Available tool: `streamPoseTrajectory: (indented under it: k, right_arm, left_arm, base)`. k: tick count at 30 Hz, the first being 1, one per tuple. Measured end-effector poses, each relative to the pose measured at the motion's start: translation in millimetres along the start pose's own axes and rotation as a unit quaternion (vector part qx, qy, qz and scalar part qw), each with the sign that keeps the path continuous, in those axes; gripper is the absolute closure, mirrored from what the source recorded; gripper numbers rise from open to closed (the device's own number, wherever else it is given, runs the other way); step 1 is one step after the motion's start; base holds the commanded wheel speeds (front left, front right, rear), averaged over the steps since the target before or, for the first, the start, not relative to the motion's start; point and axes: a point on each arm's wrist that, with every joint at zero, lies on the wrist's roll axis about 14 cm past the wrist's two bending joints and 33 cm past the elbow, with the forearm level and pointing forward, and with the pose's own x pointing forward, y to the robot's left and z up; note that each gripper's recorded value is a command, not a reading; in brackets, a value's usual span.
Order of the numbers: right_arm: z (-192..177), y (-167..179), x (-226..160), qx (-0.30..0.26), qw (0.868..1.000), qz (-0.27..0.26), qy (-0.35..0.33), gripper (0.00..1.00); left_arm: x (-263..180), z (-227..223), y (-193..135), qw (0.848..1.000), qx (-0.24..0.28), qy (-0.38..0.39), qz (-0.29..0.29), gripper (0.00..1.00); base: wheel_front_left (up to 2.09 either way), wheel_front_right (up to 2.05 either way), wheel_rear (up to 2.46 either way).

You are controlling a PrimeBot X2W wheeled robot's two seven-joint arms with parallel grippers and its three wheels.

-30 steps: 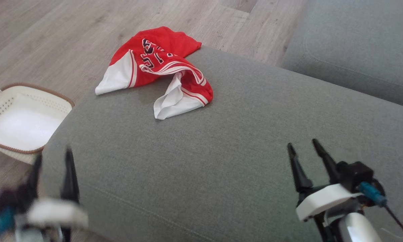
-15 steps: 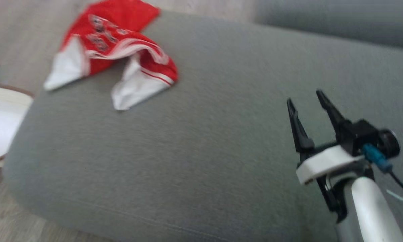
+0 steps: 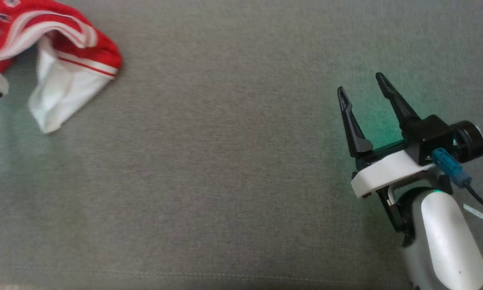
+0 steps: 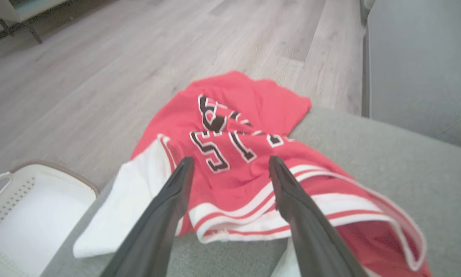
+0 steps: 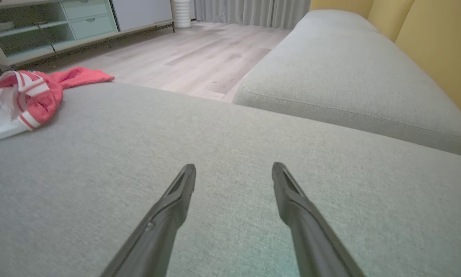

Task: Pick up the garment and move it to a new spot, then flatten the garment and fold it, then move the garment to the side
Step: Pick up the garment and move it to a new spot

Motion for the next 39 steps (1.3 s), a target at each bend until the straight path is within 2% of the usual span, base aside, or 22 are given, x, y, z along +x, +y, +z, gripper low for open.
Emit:
streamPoseTrajectory:
  k: [4, 9, 10, 11, 12, 19, 26, 32, 39]
  right_arm:
    - [-21.9, -14.5, 0.6, -0.009, 0.999, -0.019, 0.027, 0.00]
    - [-33.4, -19.1, 1.0, -0.004, 0.999, -0.024, 0.041, 0.00]
    - [-33.4, -18.7, 1.4, -0.004, 0.999, -0.023, 0.041, 0.00]
    - [-33.0, -18.2, 1.7, -0.004, 0.999, -0.022, 0.040, 0.00]
    - [-32.5, -17.6, 1.9, -0.004, 0.999, -0.021, 0.039, 0.00]
    - [-21.8, -17.1, 0.6, -0.007, 0.999, -0.022, 0.026, 0.00]
    - [1.7, -15.7, -10.9, -0.002, 1.000, -0.025, -0.007, 0.00]
    - [15.7, -18.8, -29.7, 0.006, 0.999, -0.038, -0.028, 0.00]
    - [15.4, -22.9, -50.6, 0.011, 0.998, -0.054, -0.029, 0.00]
  left_arm:
    - [23.4, -42.2, 8.9, 0.998, -0.005, 0.060, 0.037, 0.00]
    - [32.7, -65.3, 14.7, 0.994, -0.014, 0.090, 0.059, 0.00]
    - [32.4, -68.2, 15.3, 0.994, -0.019, 0.095, 0.060, 0.36]
    - [31.7, -70.6, 16.0, 0.993, -0.023, 0.098, 0.062, 0.65]
    - [30.9, -71.5, 17.1, 0.993, -0.027, 0.100, 0.063, 1.00]
    - [23.0, -49.7, 20.1, 0.996, -0.026, 0.058, 0.057, 1.00]
    - [0.3, 2.7, 25.9, 0.999, 0.020, -0.009, 0.046, 1.00]
    - [-26.8, 59.7, 10.8, 0.996, 0.052, -0.069, 0.012, 1.00]
    - [-56.1, 91.7, -14.8, 0.988, 0.081, -0.123, -0.038, 1.00]
  base:
    - [0.00, 0.00, 0.00]
    - [0.00, 0.00, 0.00]
    - [0.00, 0.00, 0.00]
    - [0.00, 0.00, 0.00]
    - [0.00, 0.00, 0.00]
    - [0.00, 0.00, 0.00]
    - [0.00, 0.00, 0.00]
    - [0.00, 0.00, 0.00]
    - [0.00, 0.00, 0.00]
